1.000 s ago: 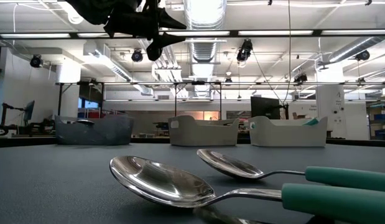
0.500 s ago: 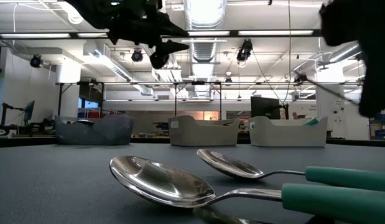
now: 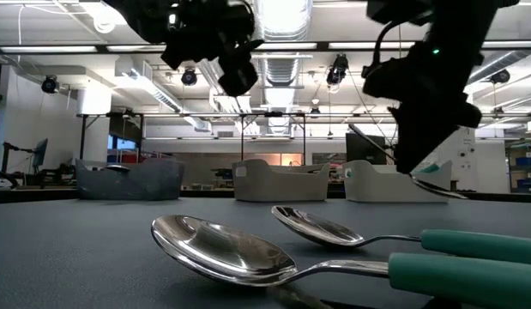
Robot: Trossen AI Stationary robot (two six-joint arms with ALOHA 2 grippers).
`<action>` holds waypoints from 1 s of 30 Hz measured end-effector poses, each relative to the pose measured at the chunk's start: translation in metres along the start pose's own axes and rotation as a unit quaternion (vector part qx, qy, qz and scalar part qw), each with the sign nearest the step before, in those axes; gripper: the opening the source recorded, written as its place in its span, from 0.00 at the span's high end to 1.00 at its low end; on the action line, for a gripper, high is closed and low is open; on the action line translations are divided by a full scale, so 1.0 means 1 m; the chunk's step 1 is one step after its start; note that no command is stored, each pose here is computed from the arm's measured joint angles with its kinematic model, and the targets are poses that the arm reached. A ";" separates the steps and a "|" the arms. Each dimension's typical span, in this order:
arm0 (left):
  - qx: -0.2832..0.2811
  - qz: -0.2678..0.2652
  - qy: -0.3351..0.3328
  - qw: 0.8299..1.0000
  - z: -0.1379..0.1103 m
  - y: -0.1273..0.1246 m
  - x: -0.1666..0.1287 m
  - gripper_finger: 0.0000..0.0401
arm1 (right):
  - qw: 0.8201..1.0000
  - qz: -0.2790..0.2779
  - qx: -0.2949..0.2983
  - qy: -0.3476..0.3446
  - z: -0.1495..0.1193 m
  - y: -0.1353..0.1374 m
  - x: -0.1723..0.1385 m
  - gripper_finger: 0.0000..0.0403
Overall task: Sort silverware by color (type)
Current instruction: Put the black spoon into the black bin
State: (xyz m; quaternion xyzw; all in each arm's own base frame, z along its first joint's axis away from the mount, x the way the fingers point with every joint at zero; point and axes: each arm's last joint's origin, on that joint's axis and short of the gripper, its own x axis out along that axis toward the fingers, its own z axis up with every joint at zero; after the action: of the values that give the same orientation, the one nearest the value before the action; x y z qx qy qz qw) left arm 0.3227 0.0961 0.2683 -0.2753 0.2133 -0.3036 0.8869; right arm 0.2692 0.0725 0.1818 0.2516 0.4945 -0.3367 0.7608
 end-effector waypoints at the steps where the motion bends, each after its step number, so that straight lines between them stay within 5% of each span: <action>1: -0.015 -0.003 0.011 1.000 -0.003 0.001 0.000 0.64 | 1.000 -0.003 0.004 -0.003 0.004 -0.002 0.001 0.98; 9: 0.013 0.012 0.019 1.000 -0.009 0.013 -0.022 0.72 | 0.998 0.015 -0.009 -0.057 0.036 -0.005 0.009 0.98; 12: 0.056 0.088 -0.007 0.995 0.000 0.021 -0.038 0.75 | 0.995 0.042 -0.013 -0.087 0.051 -0.004 0.010 0.98; 17: 0.068 0.270 -0.044 0.959 0.007 0.034 -0.050 0.77 | 0.984 0.059 -0.018 -0.168 0.082 -0.005 0.010 0.98; 23: 0.111 0.280 -0.071 0.951 0.016 0.032 -0.051 0.75 | 0.977 0.034 -0.037 -0.205 0.118 -0.025 0.013 0.96; 30: 0.113 0.351 -0.110 0.923 0.033 0.029 -0.056 0.70 | 0.970 0.004 -0.067 -0.235 0.151 -0.048 0.012 0.96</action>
State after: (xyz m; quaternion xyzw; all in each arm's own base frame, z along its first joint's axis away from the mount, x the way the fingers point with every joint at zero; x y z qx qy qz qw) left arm 0.3121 0.1640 0.2876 -0.1128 0.1617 0.0375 0.9797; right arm 0.3238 -0.0700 0.2260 0.1160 0.3222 -0.3498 0.8720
